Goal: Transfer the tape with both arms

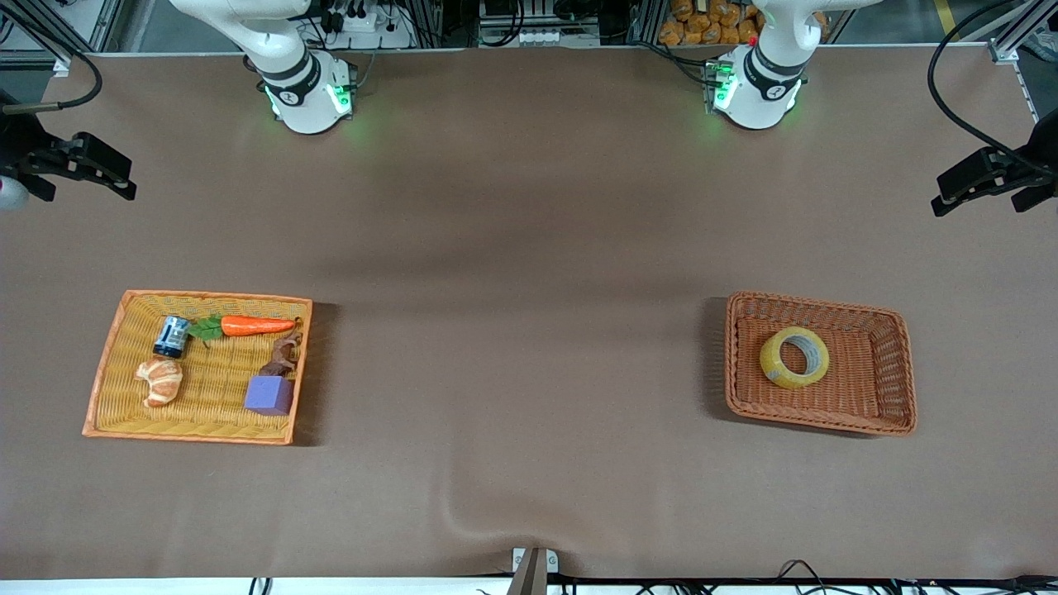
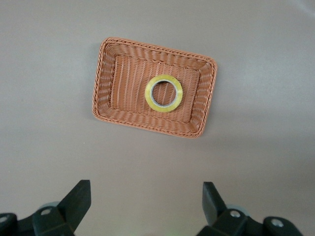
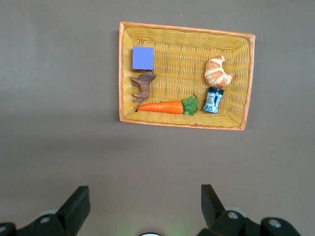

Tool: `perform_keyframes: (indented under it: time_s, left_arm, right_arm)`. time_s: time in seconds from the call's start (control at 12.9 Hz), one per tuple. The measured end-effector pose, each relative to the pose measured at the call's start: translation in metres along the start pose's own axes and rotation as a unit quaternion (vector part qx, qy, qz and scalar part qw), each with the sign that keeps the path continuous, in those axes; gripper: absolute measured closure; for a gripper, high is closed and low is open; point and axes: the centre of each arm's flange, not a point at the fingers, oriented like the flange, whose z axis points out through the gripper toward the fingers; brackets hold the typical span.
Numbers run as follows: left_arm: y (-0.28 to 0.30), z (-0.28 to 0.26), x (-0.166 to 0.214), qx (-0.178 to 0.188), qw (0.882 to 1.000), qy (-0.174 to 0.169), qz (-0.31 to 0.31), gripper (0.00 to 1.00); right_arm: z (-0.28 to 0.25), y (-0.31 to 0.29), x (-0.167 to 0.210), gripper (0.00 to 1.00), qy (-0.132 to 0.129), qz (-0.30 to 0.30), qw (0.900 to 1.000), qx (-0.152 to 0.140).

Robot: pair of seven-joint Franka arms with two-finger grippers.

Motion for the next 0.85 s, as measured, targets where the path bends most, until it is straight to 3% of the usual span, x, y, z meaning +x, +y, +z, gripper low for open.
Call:
perform_keyframes:
  time_s: [0.85]
  left_arm:
    - [-0.0095, 0.0002, 0.0004, 0.000, 1.000, -0.001, -0.009, 0.00]
  right_arm:
    - [0.0001, 0.0011, -0.0001, 0.00, 0.000, 0.001, 1.000, 0.000]
